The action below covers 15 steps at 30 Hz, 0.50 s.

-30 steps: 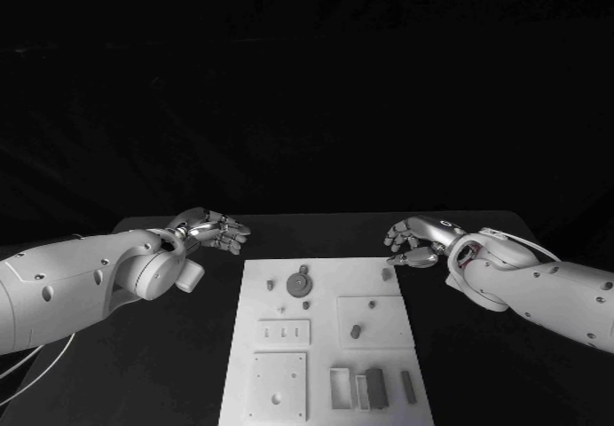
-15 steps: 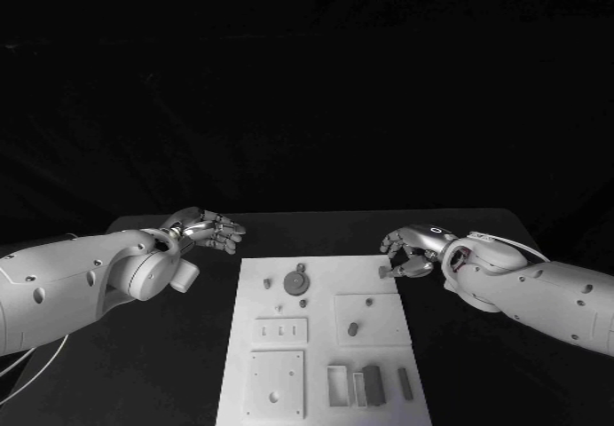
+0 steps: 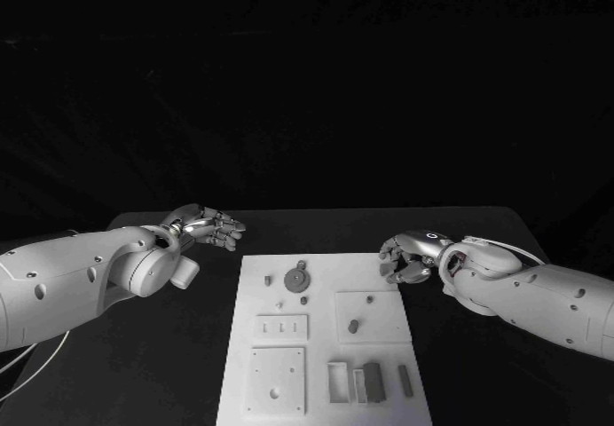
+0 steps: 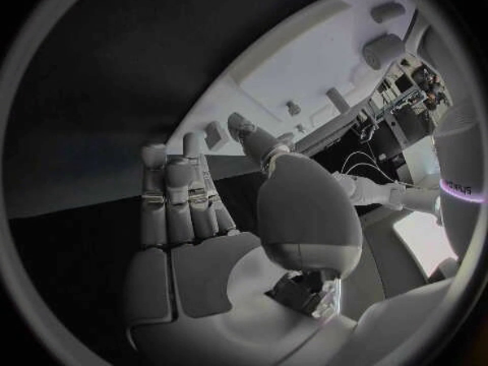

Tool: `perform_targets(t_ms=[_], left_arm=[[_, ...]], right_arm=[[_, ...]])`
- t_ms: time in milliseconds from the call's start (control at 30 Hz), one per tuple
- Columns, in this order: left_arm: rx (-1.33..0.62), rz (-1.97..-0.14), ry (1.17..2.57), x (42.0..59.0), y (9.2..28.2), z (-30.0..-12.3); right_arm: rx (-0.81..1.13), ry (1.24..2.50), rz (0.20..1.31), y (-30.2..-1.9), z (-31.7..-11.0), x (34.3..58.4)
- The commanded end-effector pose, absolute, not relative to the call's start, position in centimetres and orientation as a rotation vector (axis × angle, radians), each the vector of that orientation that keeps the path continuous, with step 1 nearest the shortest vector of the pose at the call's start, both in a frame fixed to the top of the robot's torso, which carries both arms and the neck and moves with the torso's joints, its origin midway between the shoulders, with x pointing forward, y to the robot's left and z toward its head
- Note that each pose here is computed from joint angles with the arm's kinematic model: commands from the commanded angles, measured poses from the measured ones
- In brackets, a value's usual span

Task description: Assemble the parts on the task board

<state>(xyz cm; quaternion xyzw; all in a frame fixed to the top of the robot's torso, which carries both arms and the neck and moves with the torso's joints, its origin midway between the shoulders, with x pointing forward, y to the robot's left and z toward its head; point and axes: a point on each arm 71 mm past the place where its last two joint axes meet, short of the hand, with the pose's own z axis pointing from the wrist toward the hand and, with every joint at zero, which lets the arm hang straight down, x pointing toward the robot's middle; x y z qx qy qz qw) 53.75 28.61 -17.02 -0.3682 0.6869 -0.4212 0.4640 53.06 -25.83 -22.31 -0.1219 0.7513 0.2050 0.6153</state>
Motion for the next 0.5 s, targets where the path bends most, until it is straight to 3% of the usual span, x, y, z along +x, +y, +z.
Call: perform_targets(t_ms=[33,500], left_arm=[[-0.887,-1.054,1.693,53.74,28.36,-16.92],[-0.887,-1.052,1.696,53.74,28.36,-16.94]], right_arm=[[-0.304,1.748,0.459,-25.73,-22.65,52.98],[-0.299,1.74,0.472,-24.91,-23.64,52.84]])
